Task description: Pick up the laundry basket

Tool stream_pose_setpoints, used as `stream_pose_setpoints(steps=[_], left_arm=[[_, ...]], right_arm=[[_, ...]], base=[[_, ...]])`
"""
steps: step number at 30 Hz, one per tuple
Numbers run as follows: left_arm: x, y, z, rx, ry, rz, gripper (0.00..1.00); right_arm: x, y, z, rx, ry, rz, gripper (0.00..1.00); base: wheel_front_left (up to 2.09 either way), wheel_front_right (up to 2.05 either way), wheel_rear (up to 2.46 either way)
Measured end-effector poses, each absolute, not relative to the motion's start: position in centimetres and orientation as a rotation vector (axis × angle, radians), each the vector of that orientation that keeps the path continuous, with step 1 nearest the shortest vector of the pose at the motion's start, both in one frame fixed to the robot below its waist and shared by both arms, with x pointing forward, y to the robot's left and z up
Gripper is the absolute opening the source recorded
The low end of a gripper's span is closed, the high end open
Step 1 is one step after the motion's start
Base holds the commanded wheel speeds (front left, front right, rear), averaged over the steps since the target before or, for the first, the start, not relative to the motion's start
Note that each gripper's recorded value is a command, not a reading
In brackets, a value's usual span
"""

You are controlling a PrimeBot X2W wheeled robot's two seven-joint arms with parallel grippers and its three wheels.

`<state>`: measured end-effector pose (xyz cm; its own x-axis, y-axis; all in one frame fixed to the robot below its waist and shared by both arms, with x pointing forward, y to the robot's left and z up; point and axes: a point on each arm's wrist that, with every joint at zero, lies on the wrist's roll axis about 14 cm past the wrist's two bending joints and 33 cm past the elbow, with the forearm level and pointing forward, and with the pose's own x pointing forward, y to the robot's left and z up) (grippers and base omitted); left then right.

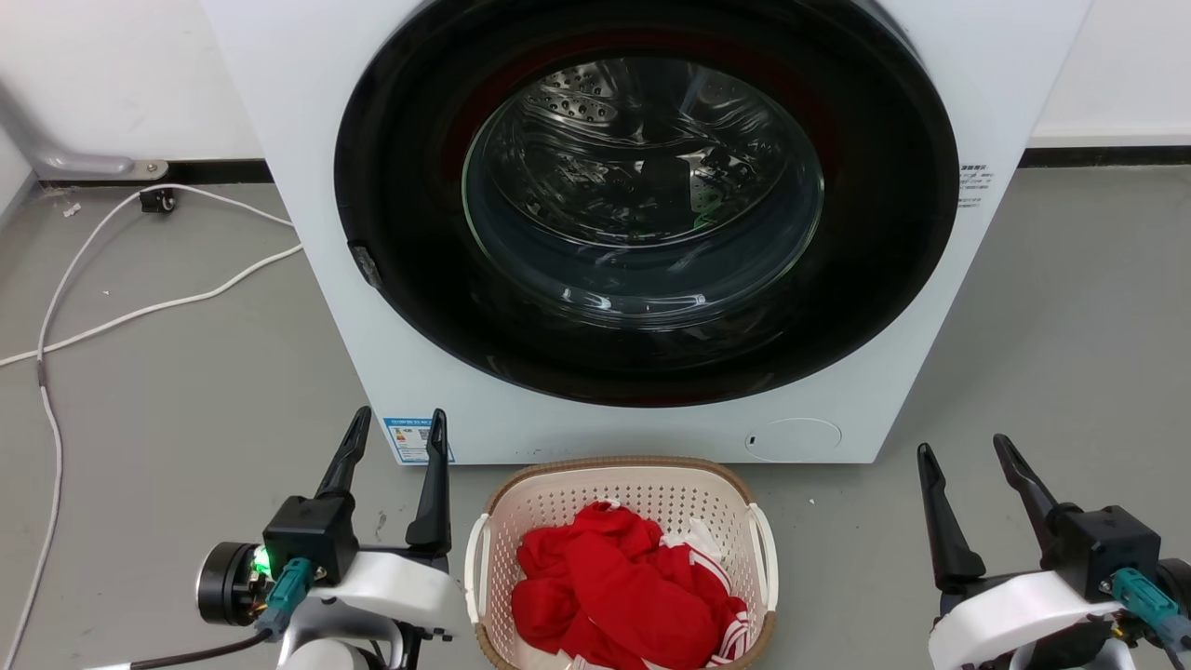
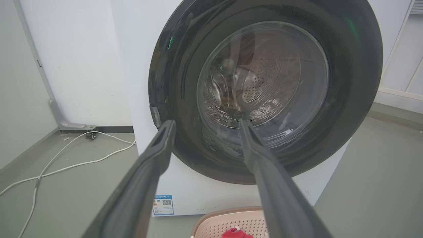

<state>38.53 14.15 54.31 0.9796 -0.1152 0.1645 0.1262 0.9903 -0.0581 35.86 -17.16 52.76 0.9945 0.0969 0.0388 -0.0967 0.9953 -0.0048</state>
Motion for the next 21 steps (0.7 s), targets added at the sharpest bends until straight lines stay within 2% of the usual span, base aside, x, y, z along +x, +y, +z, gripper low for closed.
stream_pose_setpoints(steps=[21], left_arm=[[38.17, 14.00, 53.84, -0.005, -0.171, -0.113, 1.00]], right_arm=[[35.46, -17.06, 52.92, -0.080, -0.045, 0.101, 1.00]], base=[[0.00, 0.00, 0.00]])
